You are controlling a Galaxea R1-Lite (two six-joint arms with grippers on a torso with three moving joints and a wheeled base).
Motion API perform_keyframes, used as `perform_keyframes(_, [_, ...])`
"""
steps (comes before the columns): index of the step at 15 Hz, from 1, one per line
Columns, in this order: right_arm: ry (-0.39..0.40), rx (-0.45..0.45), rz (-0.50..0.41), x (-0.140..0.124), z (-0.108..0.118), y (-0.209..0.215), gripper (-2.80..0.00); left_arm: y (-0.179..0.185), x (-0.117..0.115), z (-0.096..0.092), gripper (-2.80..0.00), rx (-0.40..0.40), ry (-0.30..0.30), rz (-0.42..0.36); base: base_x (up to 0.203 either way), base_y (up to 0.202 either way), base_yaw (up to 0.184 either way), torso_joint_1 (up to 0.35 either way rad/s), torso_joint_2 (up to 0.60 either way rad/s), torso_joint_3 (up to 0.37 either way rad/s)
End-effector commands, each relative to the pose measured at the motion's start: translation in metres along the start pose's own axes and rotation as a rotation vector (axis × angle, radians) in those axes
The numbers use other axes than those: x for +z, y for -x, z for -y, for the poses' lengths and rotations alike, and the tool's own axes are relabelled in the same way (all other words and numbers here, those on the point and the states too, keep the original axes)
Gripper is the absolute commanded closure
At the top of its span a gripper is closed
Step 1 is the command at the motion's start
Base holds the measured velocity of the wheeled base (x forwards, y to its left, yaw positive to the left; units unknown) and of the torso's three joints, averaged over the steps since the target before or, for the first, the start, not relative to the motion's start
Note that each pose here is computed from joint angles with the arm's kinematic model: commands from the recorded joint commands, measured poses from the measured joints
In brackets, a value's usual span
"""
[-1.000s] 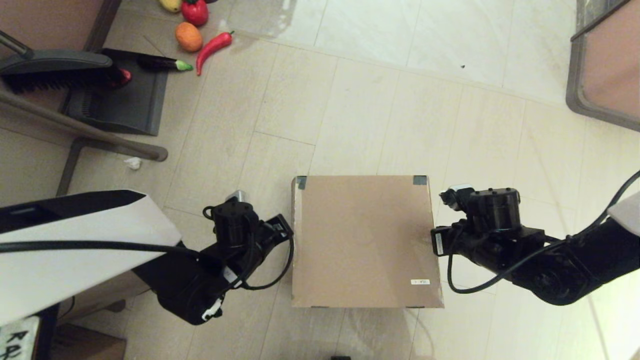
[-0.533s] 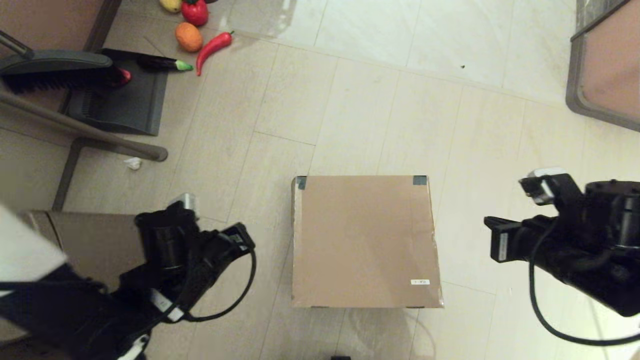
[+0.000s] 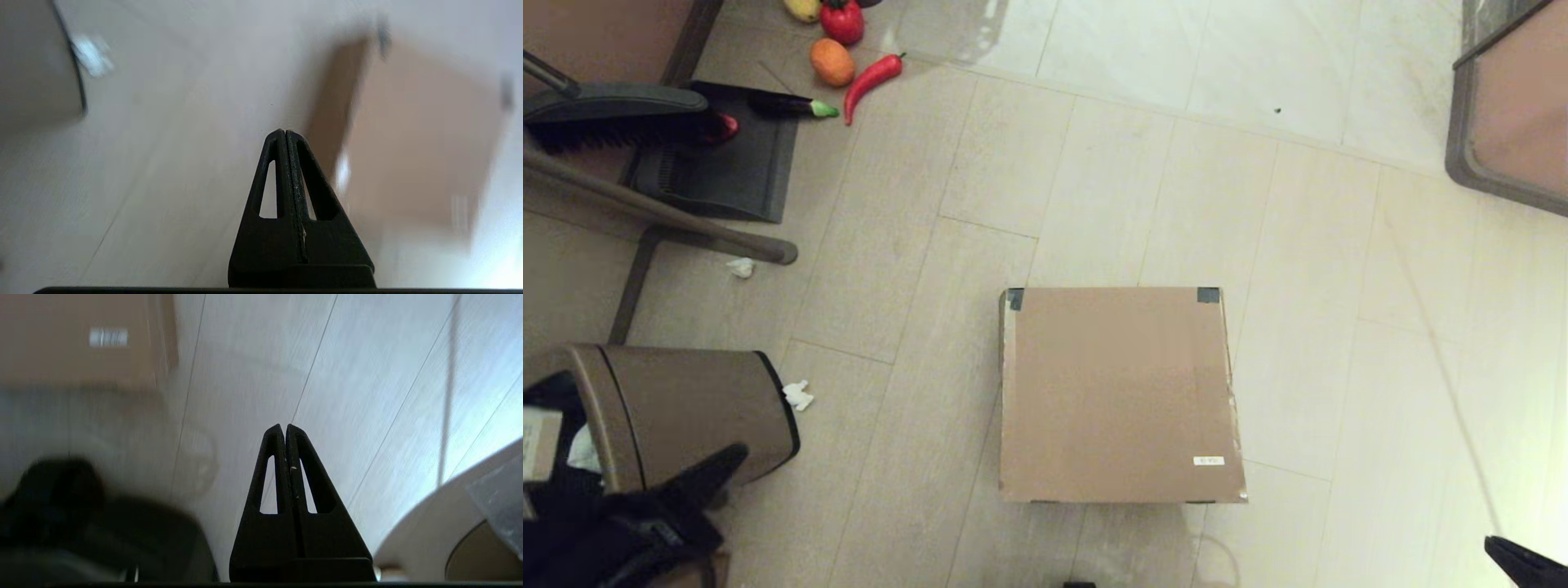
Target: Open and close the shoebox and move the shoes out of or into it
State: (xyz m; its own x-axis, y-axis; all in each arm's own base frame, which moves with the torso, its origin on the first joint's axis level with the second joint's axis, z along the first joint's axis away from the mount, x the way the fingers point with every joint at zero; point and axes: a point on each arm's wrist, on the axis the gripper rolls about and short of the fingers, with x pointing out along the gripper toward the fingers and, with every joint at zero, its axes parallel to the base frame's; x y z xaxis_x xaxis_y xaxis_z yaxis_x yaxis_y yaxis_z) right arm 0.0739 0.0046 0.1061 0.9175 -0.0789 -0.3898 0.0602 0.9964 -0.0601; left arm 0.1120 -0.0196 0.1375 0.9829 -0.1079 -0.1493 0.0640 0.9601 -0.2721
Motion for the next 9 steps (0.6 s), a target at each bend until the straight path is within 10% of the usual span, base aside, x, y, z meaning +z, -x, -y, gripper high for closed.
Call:
perform_keyframes(1, [0.004, 0.028, 0.039, -0.017, 0.005, 0.025, 0.0, 0.047, -0.029, -0.011, 0.0, -0.056, -0.105, -0.166, 0.0, 0.0, 0.0, 0.0, 0.0, 0.0])
perform_keyframes(5, [0.13, 0.189, -0.043, -0.053, 0.007, 0.054, 0.0, 0.091, -0.064, -0.024, 0.0, -0.028, -0.235, -0.428, 0.0, 0.0, 0.0, 0.0, 0.0, 0.0])
perform_keyframes(9, [0.079, 0.071, -0.054, -0.052, 0.007, 0.054, 0.0, 0.096, -0.064, -0.027, 0.0, 0.106, -0.237, -0.367, 0.0, 0.0, 0.0, 0.0, 0.0, 0.0])
